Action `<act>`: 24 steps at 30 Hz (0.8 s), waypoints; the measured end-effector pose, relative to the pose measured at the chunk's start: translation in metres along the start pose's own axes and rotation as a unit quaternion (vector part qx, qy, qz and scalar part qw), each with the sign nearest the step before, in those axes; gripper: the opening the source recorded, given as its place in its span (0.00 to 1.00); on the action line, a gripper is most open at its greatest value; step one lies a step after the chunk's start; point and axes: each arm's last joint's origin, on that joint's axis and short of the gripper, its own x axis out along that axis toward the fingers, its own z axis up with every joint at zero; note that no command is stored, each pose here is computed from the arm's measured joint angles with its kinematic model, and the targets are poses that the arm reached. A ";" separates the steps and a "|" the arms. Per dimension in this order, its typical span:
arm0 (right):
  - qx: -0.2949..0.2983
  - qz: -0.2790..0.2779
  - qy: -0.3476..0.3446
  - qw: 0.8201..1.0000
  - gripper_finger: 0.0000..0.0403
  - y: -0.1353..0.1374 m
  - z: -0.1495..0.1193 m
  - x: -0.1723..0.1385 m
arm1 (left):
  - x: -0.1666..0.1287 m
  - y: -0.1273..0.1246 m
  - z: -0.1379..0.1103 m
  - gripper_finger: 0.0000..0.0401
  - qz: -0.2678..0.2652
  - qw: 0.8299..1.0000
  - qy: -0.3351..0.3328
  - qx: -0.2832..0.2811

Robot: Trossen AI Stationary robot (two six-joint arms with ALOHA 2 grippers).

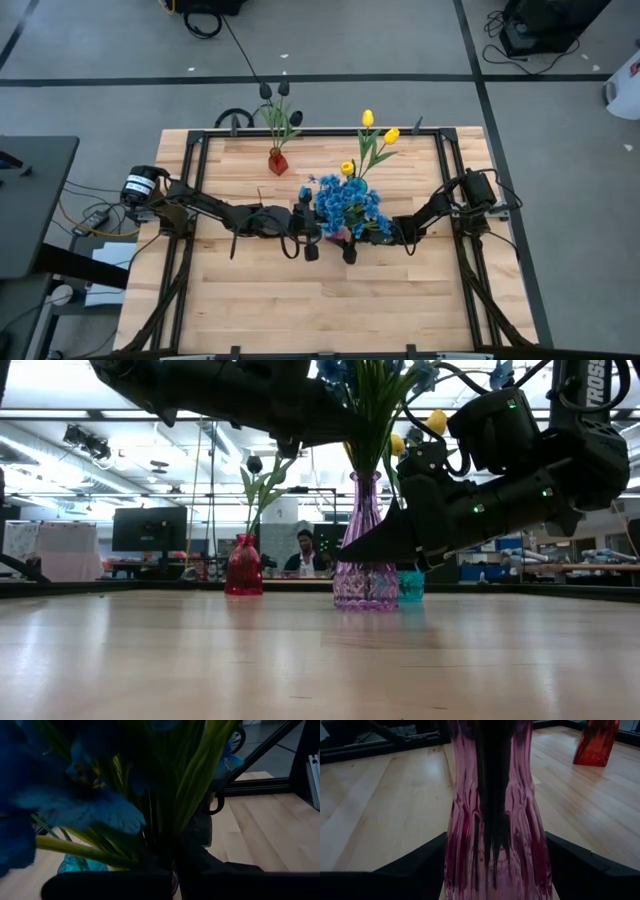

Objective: Sort flowers into vase by color
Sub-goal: Put the blue flowers into the violet vase

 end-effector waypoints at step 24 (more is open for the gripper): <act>0.004 -0.002 -0.002 1.000 0.75 -0.001 0.000 0.000 | -0.025 0.006 0.019 0.46 0.022 0.999 0.024 0.024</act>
